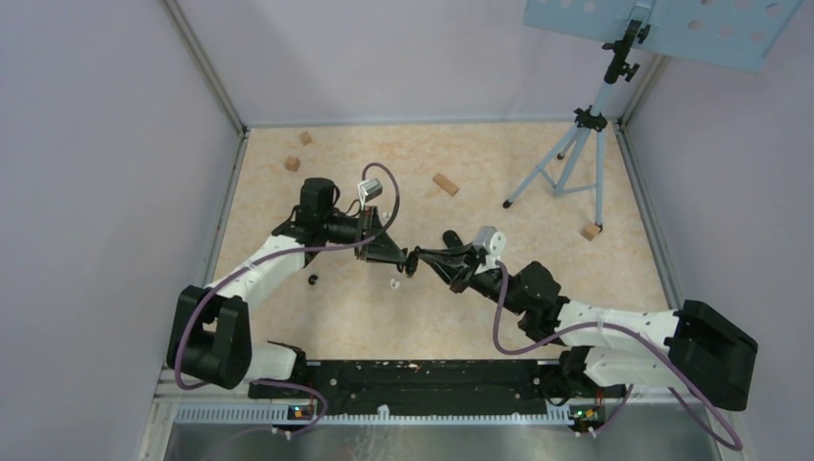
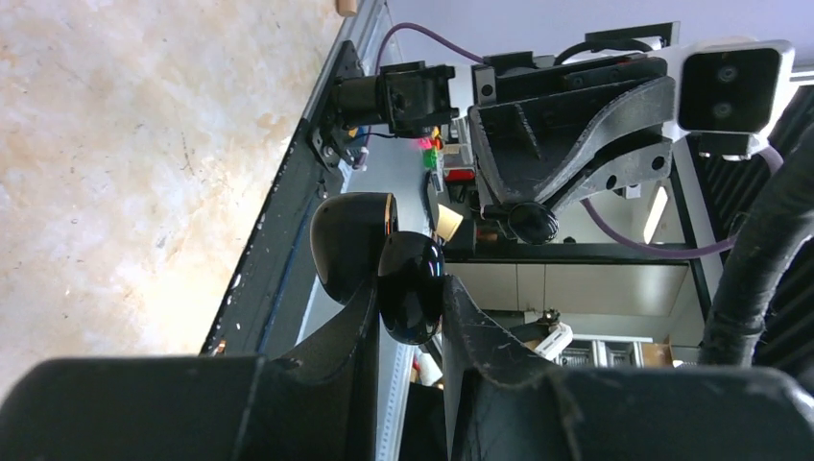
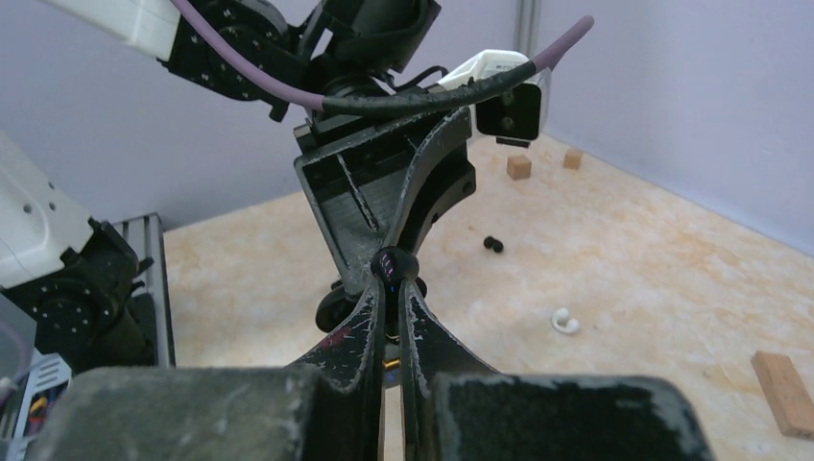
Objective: Insert the wireless bluetooth earbuds into the charging case
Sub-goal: Pick up the right earbud from the center of the board, then place the right earbud at the center of the board.
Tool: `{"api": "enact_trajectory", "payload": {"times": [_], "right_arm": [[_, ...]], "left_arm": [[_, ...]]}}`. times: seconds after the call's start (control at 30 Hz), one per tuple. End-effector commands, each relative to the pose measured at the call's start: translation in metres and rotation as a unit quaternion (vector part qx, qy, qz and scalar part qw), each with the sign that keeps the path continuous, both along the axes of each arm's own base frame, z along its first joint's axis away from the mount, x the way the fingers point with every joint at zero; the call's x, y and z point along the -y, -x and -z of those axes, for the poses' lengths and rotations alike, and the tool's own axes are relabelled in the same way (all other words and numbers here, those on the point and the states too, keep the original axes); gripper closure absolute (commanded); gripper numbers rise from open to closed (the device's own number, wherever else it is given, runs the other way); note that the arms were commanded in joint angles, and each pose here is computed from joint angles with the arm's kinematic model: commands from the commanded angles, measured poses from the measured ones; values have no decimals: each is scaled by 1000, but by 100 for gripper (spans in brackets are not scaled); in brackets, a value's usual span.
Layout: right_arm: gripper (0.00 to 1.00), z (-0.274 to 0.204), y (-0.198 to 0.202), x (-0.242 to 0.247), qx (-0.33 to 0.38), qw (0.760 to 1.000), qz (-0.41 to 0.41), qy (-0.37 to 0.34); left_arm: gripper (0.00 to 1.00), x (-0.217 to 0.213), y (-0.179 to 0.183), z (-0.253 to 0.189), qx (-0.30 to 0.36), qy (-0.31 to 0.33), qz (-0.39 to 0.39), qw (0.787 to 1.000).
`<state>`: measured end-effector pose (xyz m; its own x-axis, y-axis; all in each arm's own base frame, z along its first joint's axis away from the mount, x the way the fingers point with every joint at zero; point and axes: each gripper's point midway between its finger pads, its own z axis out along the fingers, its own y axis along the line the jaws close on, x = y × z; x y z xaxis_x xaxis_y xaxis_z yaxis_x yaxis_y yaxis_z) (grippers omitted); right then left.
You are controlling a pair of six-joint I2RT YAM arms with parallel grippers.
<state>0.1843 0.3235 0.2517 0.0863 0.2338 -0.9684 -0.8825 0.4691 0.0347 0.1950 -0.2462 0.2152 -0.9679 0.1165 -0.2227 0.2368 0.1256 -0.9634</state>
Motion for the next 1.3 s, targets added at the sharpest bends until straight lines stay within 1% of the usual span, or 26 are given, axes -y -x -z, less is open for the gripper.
{"api": "enact_trajectory", "payload": {"times": [0.0,0.3,0.37,0.63,0.93,1.0,1.07,1.1,1.2,1.27], "right_arm": [[100,-39,4,-4,26,997,-11,-70],[100,-30,5,-16,21,998,-23,-58],[100,-28,3,-16,21,998,-20,-58],[100,-24,-1,-21,17,997,-17,-67],[100,-22,-6,-17,14,996,0,-83],[100,-22,-12,-7,5,996,26,-91],[100,-12,-24,2,-34,994,66,-79],[100,9,-35,6,-88,990,101,-39],[100,47,-55,19,-185,967,169,40],[100,79,-59,29,-237,947,197,93]], "left_arm": [[100,0,4,-22,-2,20,20,1000],[100,-1,10,-16,-23,25,30,999],[100,-1,9,-18,-15,29,31,999],[100,-1,9,-19,-15,29,30,999],[100,-2,11,-21,-15,30,31,999],[100,-3,9,-12,-29,18,23,999],[100,-6,3,4,-47,-8,5,999],[100,-9,1,20,-60,-39,-9,997],[100,-13,-5,44,-71,-90,-29,993],[100,-15,-4,54,-79,-104,-34,991]]}}
